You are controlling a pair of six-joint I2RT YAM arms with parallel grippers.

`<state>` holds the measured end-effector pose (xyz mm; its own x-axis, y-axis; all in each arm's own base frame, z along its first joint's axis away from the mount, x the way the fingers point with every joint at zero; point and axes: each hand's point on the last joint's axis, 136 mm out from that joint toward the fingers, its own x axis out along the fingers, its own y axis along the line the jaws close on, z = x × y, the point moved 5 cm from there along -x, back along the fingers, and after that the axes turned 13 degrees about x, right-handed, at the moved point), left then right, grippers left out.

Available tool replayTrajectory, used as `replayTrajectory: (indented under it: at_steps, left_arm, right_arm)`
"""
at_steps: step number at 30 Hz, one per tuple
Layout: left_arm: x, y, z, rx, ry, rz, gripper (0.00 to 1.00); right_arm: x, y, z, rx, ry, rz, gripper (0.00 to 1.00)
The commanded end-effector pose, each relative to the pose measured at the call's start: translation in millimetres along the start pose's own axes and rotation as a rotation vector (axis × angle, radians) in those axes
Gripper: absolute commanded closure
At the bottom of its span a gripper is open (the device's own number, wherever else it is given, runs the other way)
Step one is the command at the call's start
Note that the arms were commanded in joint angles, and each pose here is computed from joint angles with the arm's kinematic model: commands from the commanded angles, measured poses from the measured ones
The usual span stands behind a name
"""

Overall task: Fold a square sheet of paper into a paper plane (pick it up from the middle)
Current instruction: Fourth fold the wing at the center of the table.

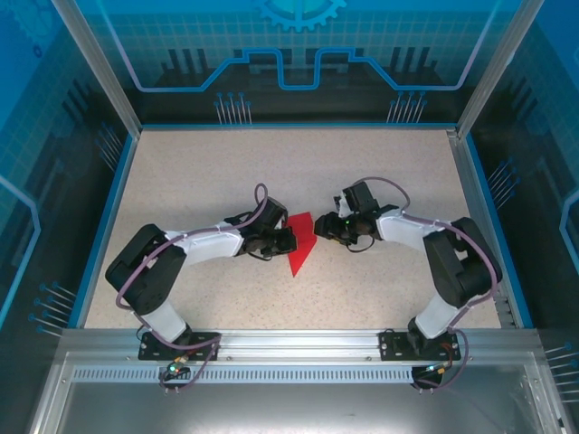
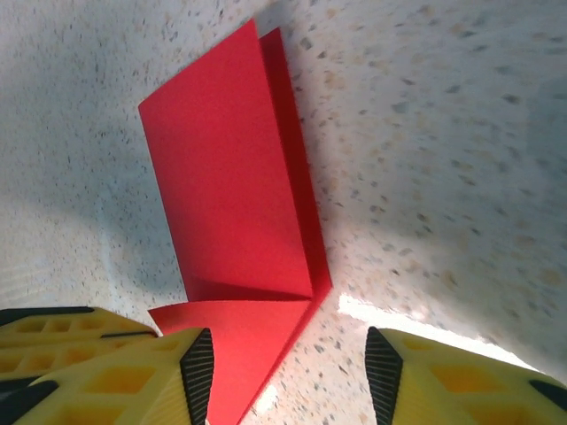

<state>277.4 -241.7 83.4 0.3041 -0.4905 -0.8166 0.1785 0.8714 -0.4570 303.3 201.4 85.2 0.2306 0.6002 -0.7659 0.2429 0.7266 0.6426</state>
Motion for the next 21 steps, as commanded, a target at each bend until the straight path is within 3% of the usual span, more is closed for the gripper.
replayTrajectory:
  at_steps: [1, 17, 21]
  left_arm:
    - [-0.1, 9.0, 7.0, -0.036, -0.039, 0.075, 0.92]
    - [4.4, 17.6, 0.0, -0.041, -0.018, 0.111, 0.93]
    - [4.2, 18.6, 0.1, -0.04, -0.017, 0.114, 0.93]
  right_arm:
    - [10.2, 10.5, -1.5, -0.045, 0.085, 0.05, 0.53]
    - [35.7, 17.9, -18.0, -0.092, 0.23, 0.057, 0.53]
    - [36.5, 23.9, -22.8, -0.112, 0.257, 0.098, 0.58]
